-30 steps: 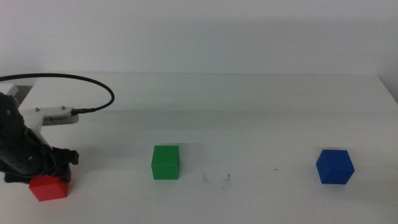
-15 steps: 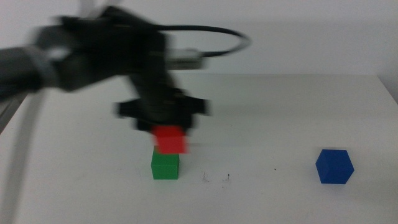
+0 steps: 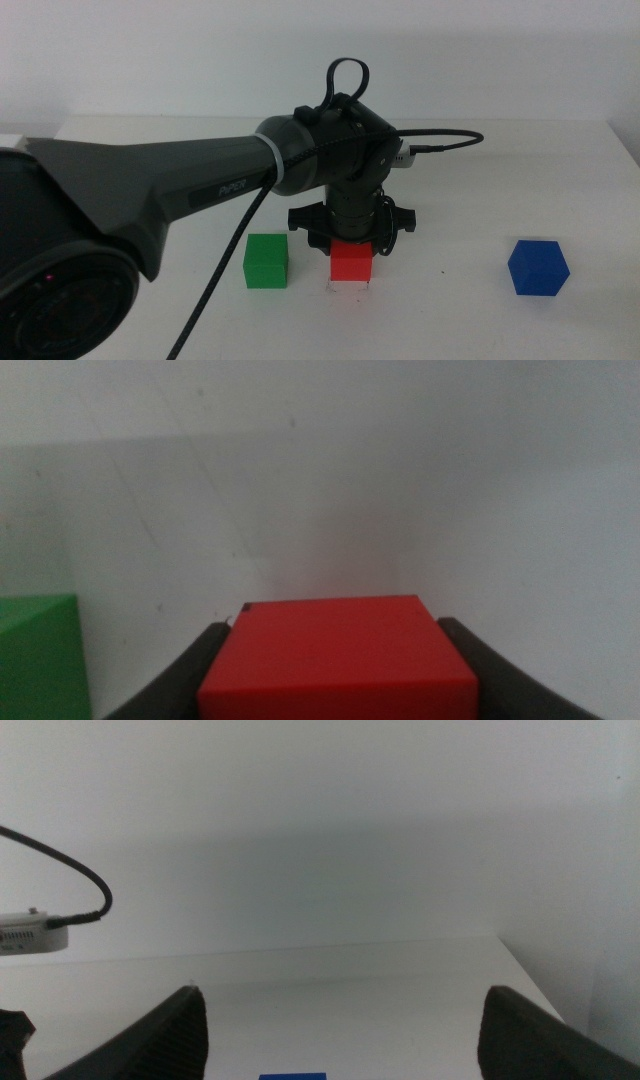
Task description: Stack red cubes first, then green, then blue cubes in a specific spot.
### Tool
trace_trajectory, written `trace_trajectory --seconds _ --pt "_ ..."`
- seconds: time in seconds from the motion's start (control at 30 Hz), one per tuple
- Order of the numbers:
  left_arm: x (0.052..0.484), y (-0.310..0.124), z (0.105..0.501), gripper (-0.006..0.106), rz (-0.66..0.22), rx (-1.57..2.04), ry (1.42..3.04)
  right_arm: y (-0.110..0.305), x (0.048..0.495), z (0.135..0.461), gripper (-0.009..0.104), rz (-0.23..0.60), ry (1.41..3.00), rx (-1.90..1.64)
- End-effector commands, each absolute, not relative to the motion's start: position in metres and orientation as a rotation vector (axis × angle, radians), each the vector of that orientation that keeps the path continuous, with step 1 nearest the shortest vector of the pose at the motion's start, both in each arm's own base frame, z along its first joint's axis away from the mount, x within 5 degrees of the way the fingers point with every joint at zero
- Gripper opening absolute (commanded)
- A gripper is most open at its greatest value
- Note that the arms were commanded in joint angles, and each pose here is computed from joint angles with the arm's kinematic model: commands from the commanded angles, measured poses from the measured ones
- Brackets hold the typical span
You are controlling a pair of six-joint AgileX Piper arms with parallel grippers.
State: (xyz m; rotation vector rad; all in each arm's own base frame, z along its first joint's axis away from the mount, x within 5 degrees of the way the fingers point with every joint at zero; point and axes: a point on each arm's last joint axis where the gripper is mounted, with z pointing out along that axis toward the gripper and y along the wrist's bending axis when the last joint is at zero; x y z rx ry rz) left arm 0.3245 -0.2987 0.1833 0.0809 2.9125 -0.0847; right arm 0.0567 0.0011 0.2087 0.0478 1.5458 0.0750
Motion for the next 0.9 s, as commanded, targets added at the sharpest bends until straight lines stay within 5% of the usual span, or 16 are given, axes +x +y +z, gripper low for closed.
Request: trace_trajectory --seconds 0.0,0.3,0.5,0.87 --pt "0.329 -0.298 0.185 -0.001 -0.087 0.064 2.883 0.001 0.056 0.208 0.093 0.056 1.538 0.037" --pt "0.331 -0.296 0.172 0.000 -0.081 0.030 2.936 0.001 0.056 0.208 0.093 0.056 1.538 0.037" --pt "0.331 -0.297 0.170 0.013 -0.088 0.071 2.945 0.001 0.056 0.208 0.093 0.056 1.538 0.037" --pt "0.334 -0.298 0.171 0.072 -0.098 0.070 2.914 0.001 0.056 0.208 0.093 0.056 1.538 0.037"
